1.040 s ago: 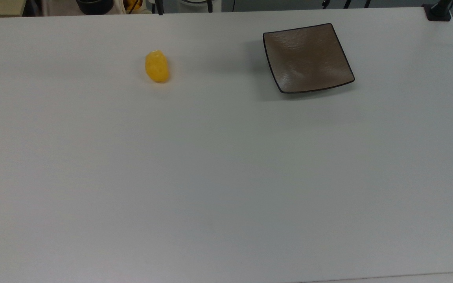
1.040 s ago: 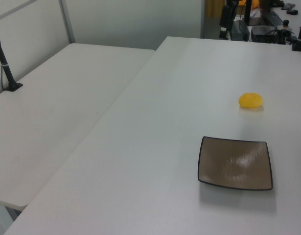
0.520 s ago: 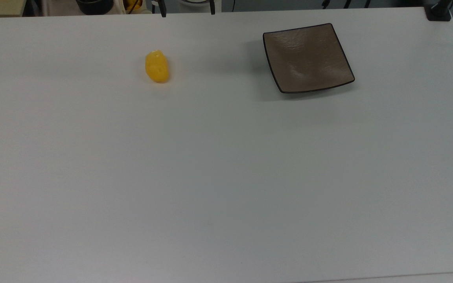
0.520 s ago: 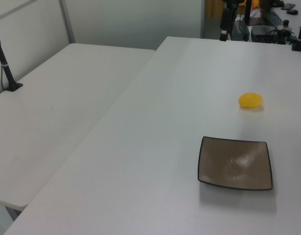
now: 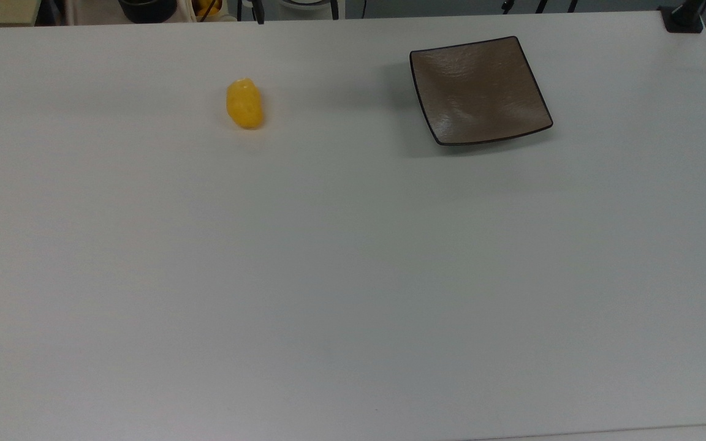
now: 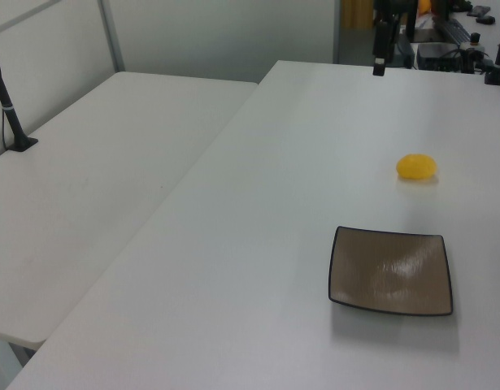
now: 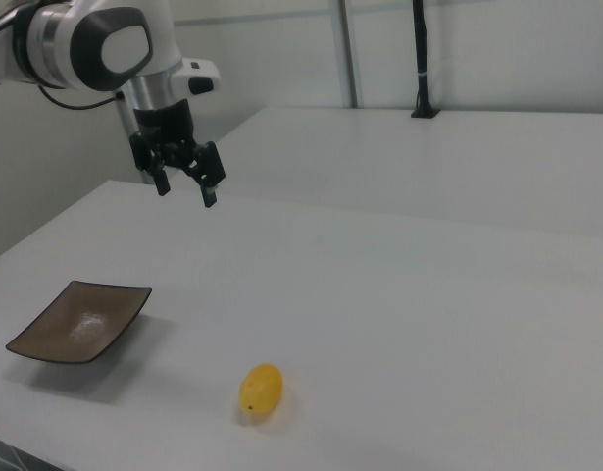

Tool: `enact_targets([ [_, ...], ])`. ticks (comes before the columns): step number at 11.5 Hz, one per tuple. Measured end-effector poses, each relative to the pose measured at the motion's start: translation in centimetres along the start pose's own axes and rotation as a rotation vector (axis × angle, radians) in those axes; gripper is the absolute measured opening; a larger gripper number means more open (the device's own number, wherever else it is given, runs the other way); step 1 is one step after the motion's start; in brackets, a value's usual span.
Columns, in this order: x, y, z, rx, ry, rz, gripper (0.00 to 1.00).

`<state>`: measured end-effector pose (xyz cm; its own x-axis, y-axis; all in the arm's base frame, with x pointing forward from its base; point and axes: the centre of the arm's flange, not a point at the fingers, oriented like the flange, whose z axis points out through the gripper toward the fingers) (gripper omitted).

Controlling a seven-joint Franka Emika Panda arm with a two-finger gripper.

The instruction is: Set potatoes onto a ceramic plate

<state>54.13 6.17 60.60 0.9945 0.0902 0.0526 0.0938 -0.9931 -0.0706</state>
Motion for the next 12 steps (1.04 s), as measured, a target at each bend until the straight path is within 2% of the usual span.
enact_targets([
  [4, -3.9, -0.9, 0.9, -0.002, -0.133, -0.019, 1.0],
  [8, -7.8, -0.8, 2.1, 0.0, -0.208, -0.082, 1.0],
  [12, -10.6, 1.6, 5.8, -0.081, -0.298, -0.104, 1.0],
])
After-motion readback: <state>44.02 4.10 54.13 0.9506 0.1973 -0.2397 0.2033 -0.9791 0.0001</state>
